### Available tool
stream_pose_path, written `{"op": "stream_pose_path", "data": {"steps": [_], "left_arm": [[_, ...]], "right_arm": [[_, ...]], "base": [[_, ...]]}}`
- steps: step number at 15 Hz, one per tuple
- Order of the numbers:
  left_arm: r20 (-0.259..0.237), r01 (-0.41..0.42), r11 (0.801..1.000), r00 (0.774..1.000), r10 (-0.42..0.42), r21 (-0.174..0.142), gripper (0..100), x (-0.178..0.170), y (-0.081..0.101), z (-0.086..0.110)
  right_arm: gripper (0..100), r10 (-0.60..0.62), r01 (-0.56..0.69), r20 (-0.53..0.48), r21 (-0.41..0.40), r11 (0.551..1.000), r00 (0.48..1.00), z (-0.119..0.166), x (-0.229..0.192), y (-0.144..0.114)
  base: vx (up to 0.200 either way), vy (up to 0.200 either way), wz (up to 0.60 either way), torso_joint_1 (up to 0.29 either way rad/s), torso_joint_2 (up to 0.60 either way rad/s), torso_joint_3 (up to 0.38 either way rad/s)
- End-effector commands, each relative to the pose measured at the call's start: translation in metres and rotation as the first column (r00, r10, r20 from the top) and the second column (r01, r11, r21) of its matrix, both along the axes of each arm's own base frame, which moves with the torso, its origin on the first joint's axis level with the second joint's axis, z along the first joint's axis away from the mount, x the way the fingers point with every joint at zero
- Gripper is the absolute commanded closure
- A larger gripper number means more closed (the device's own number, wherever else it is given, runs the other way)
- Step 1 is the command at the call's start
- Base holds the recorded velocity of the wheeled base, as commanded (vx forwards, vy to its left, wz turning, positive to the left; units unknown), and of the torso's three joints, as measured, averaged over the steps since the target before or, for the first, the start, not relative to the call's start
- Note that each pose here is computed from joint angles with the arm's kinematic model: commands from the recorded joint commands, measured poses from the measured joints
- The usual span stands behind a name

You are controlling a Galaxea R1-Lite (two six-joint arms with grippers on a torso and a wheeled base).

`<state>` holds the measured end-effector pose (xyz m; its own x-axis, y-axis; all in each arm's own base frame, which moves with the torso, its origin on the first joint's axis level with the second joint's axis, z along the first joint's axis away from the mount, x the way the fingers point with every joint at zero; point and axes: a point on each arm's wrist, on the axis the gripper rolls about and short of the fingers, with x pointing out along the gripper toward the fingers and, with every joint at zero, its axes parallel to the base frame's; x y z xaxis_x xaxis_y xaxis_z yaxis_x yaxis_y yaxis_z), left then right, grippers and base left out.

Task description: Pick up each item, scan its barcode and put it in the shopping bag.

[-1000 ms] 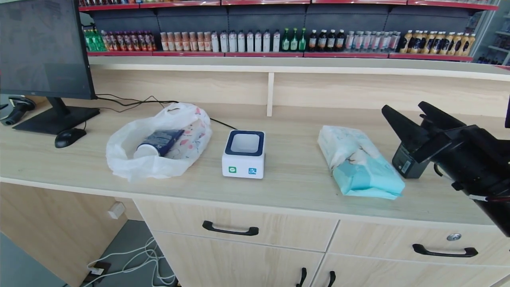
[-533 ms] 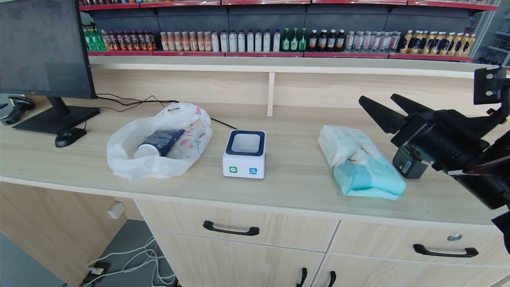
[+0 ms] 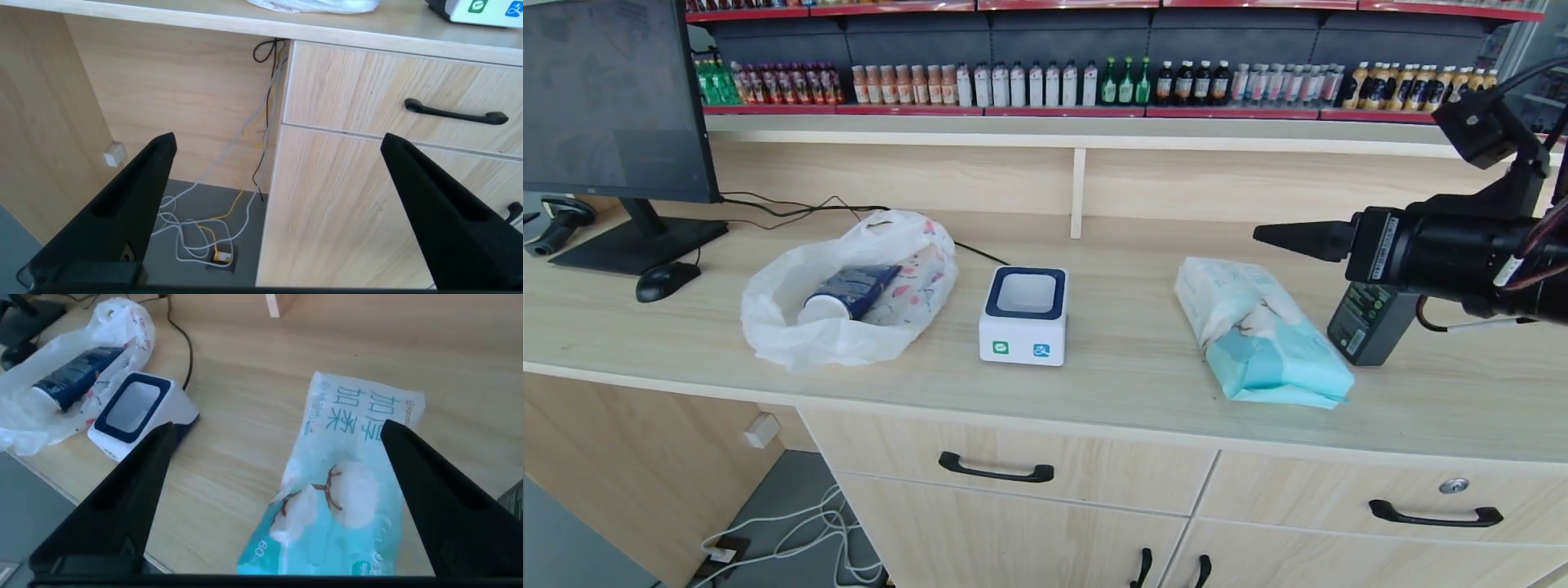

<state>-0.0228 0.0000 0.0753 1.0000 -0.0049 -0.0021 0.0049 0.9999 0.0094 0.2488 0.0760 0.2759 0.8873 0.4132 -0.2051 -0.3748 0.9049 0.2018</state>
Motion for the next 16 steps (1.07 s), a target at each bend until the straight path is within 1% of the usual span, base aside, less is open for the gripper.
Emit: {"op": "stream_pose_path", "data": {"steps": [1, 2, 4, 9, 13, 16], "left_arm": [[0.001, 0.0, 1.0, 1.0, 0.0, 0.0, 0, 0.0, 0.0, 0.0], [0.001, 0.0, 1.0, 1.0, 0.0, 0.0, 0, 0.0, 0.0, 0.0], [0.001, 0.0, 1.0, 1.0, 0.0, 0.0, 0, 0.0, 0.0, 0.0], [0.001, 0.0, 1.0, 1.0, 0.0, 0.0, 0, 0.0, 0.0, 0.0], [0.001, 0.0, 1.0, 1.0, 0.0, -0.002, 0, 0.0, 0.0, 0.0], [0.001, 0.0, 1.0, 1.0, 0.0, 0.0, 0, 0.0, 0.0, 0.0]], "right_arm": [[0, -0.013, 0.011, -0.069, -0.028, 1.0, 0.998, 0.012, -0.004, -0.002], [0, -0.014, 0.008, -0.131, -0.045, 0.999, 0.991, 0.007, -0.006, -0.002], [0, -0.043, 0.026, -0.209, -0.082, 0.996, 0.977, -0.004, -0.003, -0.002], [0, -0.116, 0.076, -0.274, -0.154, 0.985, 0.955, -0.028, 0.017, 0.001], [0, -0.13, 0.079, -0.306, -0.172, 0.982, 0.943, -0.039, 0.025, 0.003], [0, -0.135, 0.082, -0.308, -0.178, 0.981, 0.942, -0.041, 0.028, 0.005]], "base": [[0.0, 0.0, 0.0, 0.0, 0.0, 0.0], [0.0, 0.0, 0.0, 0.0, 0.0, 0.0], [0.0, 0.0, 0.0, 0.0, 0.0, 0.0], [0.0, 0.0, 0.0, 0.0, 0.0, 0.0], [0.0, 0.0, 0.0, 0.0, 0.0, 0.0], [0.0, 0.0, 0.0, 0.0, 0.0, 0.0]]}}
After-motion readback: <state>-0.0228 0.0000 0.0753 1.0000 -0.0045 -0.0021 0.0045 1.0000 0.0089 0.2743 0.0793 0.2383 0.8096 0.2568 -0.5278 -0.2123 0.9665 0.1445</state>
